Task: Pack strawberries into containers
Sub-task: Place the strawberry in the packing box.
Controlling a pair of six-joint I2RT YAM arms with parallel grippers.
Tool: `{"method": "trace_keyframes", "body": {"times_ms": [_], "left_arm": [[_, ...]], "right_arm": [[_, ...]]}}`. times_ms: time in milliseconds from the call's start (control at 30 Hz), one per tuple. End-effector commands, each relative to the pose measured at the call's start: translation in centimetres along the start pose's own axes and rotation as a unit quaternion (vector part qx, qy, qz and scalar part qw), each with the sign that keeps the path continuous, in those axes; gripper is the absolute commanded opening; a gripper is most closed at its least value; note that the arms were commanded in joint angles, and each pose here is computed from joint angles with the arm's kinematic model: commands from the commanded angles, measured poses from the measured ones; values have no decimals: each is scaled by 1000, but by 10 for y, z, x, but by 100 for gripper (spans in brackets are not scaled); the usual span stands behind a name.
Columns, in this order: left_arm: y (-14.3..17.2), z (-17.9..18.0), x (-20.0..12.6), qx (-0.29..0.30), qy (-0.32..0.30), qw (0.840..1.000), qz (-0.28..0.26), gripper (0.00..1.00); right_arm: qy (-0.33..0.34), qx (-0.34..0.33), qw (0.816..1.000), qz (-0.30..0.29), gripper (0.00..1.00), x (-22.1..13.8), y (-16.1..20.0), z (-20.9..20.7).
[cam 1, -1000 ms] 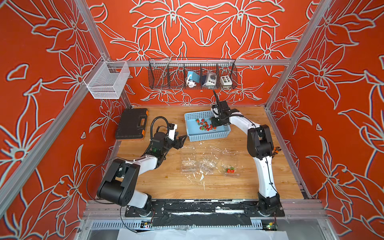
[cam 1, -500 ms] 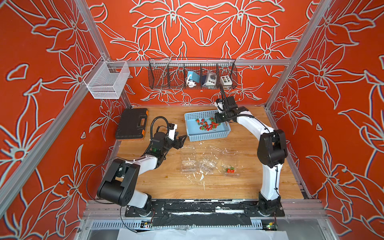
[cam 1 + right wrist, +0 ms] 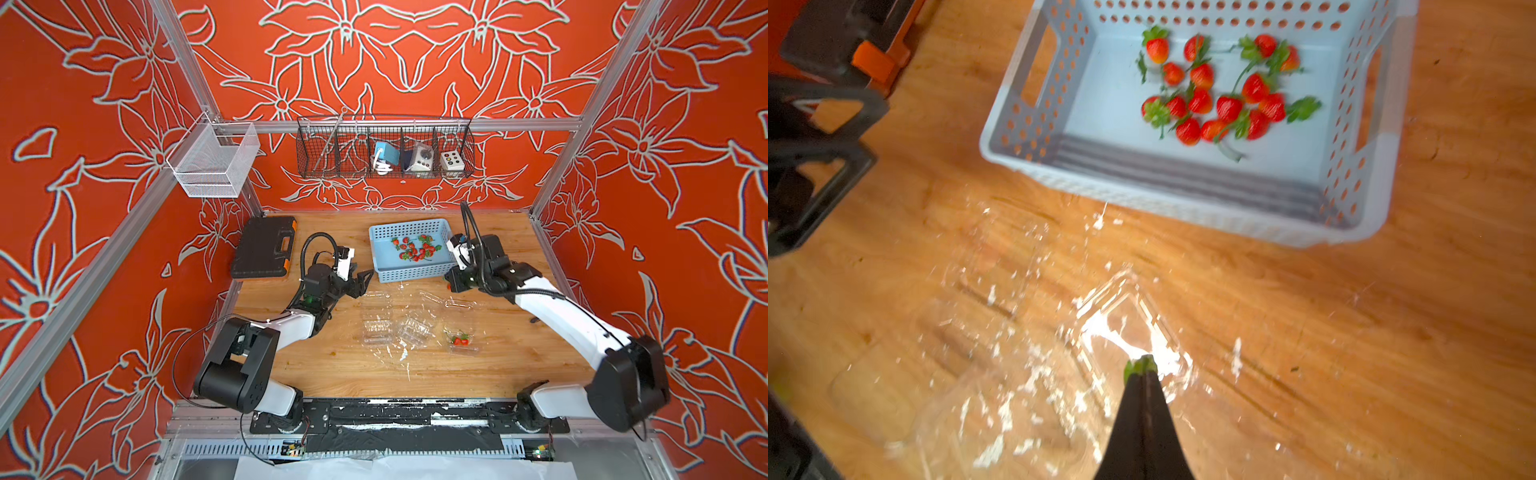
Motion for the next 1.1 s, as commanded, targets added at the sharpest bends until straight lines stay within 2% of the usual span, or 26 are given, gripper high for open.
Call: {"method": "trace_keyframes", "body": {"times_ms": [0, 200, 367, 800, 933, 1067], "left_arm": [[-9, -7, -1, 13, 11, 1000, -13, 68], [-10, -9, -1, 13, 12, 1000, -13, 68], [-10, -9, -1, 14, 12, 1000, -13, 68], [-11, -10, -2, 14, 14, 1000, -15, 68], [-11, -9, -2, 15, 12, 1000, -15, 68], [-11, -9, -2, 16, 11, 1000, -15, 68]], "right_arm": [[18, 38, 999, 33, 0, -7, 39, 0], [16, 62, 996, 69, 0, -10, 84, 6], [0, 69, 994, 90, 0, -5, 106, 16], [-27, 81, 992, 94, 0, 24, 114, 34], [-29, 76, 991, 104, 7, 28, 118, 37], [-19, 70, 992, 104, 19, 24, 118, 34]]}}
Point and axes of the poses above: each gripper's point midway between its finger pads, its own x axis out along the fingers, its own z axis along the line the jaws close on, y = z × x, the point moved 2 cm from there along -x, back along the fingers, and after that the axes turned 12 degrees about -x, right-handed, at the moved point
